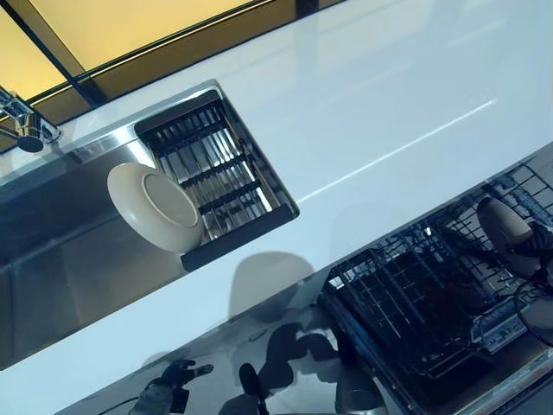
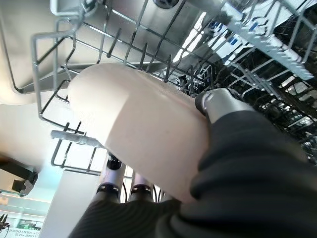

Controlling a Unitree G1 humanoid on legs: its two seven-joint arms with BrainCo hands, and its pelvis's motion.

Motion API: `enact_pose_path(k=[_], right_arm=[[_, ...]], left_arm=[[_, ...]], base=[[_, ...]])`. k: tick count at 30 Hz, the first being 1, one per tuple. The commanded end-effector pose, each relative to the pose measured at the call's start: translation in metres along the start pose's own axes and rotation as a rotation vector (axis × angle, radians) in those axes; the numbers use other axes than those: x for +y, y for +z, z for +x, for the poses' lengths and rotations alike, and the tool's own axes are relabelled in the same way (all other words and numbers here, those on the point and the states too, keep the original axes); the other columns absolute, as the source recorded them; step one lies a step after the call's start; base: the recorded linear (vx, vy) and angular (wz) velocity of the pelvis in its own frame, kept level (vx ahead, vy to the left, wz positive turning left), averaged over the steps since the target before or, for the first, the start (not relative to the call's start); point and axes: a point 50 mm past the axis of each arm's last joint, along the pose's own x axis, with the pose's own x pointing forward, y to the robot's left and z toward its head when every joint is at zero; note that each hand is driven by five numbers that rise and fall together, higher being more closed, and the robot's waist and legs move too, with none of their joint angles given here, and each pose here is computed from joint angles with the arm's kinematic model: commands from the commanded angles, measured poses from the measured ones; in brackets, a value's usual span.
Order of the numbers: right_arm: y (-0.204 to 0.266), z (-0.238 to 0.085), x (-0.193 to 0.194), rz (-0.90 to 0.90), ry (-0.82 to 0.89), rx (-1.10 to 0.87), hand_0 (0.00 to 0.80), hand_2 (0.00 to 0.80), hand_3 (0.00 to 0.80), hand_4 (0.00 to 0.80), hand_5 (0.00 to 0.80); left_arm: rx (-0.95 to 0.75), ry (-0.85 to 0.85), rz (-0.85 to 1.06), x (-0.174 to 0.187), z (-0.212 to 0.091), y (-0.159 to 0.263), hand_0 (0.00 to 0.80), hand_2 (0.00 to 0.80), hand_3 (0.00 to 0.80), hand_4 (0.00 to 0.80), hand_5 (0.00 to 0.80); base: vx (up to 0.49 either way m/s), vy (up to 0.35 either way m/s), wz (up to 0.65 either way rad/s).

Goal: Take plates into dishwasher

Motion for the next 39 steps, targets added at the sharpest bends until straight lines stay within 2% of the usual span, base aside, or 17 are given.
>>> enact_pose_path(k=[1, 14, 32, 33, 34, 39], right_arm=[[0.013, 0.007, 0.007, -0.012, 0.036, -0.023, 0.800, 0.800, 0.800, 0.800, 0.800], [-0.007, 0.006, 0.014, -0.055, 0.061, 0.066, 0.800, 0.800, 0.800, 0.800, 0.800], [-0.015, 0.006, 0.028, -0.025, 0.083, 0.109, 0.791, 0.791, 0.791, 0.791, 0.791], [-0.016, 0.006, 0.029, -0.015, 0.073, 0.115, 0.546, 0.546, 0.546, 0.546, 0.546], [-0.017, 0.005, 0.028, -0.006, 0.065, 0.123, 0.000, 0.000, 0.000, 0.000, 0.000], [-0.022, 0.003, 0.032, 0.001, 0.061, 0.144, 0.000, 0.000, 0.000, 0.000, 0.000]], left_arm=[[-0.102, 0.050, 0.014, 0.022, 0.005, 0.038, 0.000, 0.000, 0.000, 0.000, 0.000], [-0.128, 0.033, 0.030, 0.023, 0.005, 0.047, 0.000, 0.000, 0.000, 0.000, 0.000], [-0.147, 0.045, 0.042, 0.031, 0.006, 0.056, 0.000, 0.000, 0.000, 0.000, 0.000], [-0.145, 0.046, 0.041, 0.030, 0.006, 0.054, 0.000, 0.000, 0.000, 0.000, 0.000], [-0.145, 0.046, 0.041, 0.030, 0.006, 0.053, 0.000, 0.000, 0.000, 0.000, 0.000], [-0.132, 0.044, 0.045, 0.029, 0.005, 0.048, 0.000, 0.000, 0.000, 0.000, 0.000]], base=[[0.000, 0.000, 0.00], [-0.014, -0.003, 0.00], [-0.006, 0.000, 0.00], [0.000, 0.000, 0.00], [0.000, 0.000, 0.00], [0.013, 0.005, 0.00]])
